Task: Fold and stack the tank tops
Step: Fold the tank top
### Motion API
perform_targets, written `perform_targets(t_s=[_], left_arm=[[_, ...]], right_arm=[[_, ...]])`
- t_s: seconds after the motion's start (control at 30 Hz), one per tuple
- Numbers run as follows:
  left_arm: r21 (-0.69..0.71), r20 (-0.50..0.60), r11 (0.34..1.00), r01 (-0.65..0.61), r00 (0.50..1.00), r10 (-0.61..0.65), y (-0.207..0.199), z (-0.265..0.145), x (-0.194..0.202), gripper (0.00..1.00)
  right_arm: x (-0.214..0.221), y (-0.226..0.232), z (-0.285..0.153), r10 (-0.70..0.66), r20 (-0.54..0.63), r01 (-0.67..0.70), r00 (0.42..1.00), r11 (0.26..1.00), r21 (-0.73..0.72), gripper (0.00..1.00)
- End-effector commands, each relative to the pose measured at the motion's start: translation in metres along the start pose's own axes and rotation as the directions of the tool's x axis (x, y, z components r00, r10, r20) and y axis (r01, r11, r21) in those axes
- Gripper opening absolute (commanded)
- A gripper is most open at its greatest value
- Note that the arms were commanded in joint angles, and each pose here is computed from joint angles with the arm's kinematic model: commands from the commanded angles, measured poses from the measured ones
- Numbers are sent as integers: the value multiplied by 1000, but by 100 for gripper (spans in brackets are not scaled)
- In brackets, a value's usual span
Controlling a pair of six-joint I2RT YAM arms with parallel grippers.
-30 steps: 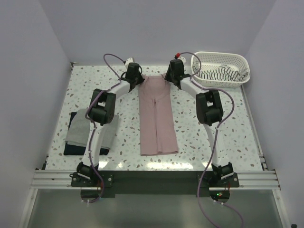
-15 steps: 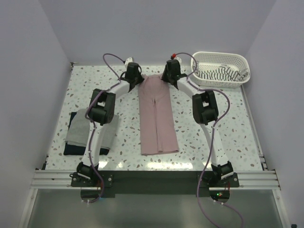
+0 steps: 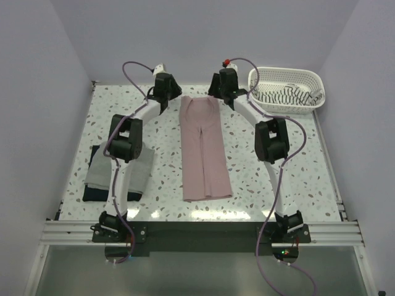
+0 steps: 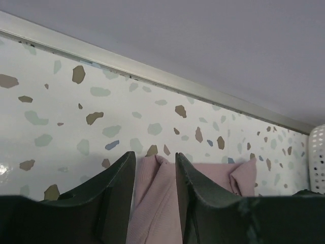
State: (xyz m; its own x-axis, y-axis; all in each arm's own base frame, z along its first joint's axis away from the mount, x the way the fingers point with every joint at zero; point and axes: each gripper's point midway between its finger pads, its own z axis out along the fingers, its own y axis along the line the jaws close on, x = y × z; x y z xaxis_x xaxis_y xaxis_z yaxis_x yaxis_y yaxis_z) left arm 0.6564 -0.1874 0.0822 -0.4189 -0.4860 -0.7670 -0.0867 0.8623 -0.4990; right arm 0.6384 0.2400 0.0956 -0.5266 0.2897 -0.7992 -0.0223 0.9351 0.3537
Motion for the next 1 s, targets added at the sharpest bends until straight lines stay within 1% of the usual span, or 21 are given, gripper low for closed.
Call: perform_targets(t_s=[0.0,0.03,0.07,0.1,0.13,0.17,0.2,0.23,0.27,0.3,0.33,0.37,0.43,0.47,0.5,0.57,0.6,0.67,0.8,0.87,0.97], left_arm=[[132,155,991,27,987,-47,-63,-66,-98,42],[122,134,992,42,989,-58,-63,-75,-93,42],[70,73,996,58,995,-63,-45,-82,-64,42],[77,57,994,77,995,-82,-61,-111,-65,42],[43,30,995,86,996,-87,-57,-126,-52,42],[-74,-38,994,76,996,-79,-24,-141,-10,42],[-61,-45,994,95,994,-98,-39,-179,-7,42],[-89,-69,992,92,993,-99,-32,-197,10,42],[-161,-145,985,65,985,-89,-3,-217,53,43],[-120,-170,990,78,981,-98,-18,-251,64,43],[-115,-208,992,57,975,-80,-15,-267,84,43],[-149,-271,989,24,960,-65,3,-286,117,44],[-120,-346,992,-34,938,-10,2,-327,146,45],[-121,-412,990,-69,911,13,16,-347,177,46],[-108,-426,992,-64,905,13,19,-364,180,47],[-115,-486,991,-66,874,2,40,-388,208,48],[-78,-491,996,-48,871,4,37,-399,210,48],[-50,-524,998,-38,851,6,42,-411,221,50],[-22,-576,999,-45,817,24,43,-417,241,52],[-22,-625,999,-26,780,7,50,-422,259,52],[-13,-644,1000,-1,765,-8,52,-425,269,52]], right_arm=[[-87,34,-69,8,129,1,992,997,-75,51],[-93,36,-87,27,119,-18,993,997,-73,50],[-75,25,-94,25,72,-22,997,999,-40,50],[-64,21,-103,35,40,-34,999,999,-26,49],[-77,31,-138,64,48,-61,997,996,-68,49],[-33,11,-144,63,-47,-64,997,998,-24,49],[-16,10,-159,73,-78,-75,994,997,-20,48],[-30,16,-201,80,-35,-81,996,996,-45,48],[21,-8,-211,68,-127,-68,990,998,10,48],[36,-4,-231,61,-142,-63,988,998,-8,48],[52,-8,-247,55,-166,-56,985,998,-3,48],[73,-20,-274,48,-186,-47,981,999,7,48],[107,-26,-303,31,-245,-26,969,999,22,48],[129,-31,-325,23,-271,-25,962,1000,-2,48],[142,-36,-335,41,-292,-41,956,999,7,48],[180,-56,-355,54,-362,-47,931,999,27,48],[179,-57,-366,67,-345,-68,936,998,10,48],[202,-75,-377,66,-388,-52,919,998,46,48],[228,-74,-385,81,-441,-88,894,996,4,48],[248,-77,-387,87,-483,-97,871,995,5,49],[264,-73,-386,108,-510,-130,853,991,-8,49]])
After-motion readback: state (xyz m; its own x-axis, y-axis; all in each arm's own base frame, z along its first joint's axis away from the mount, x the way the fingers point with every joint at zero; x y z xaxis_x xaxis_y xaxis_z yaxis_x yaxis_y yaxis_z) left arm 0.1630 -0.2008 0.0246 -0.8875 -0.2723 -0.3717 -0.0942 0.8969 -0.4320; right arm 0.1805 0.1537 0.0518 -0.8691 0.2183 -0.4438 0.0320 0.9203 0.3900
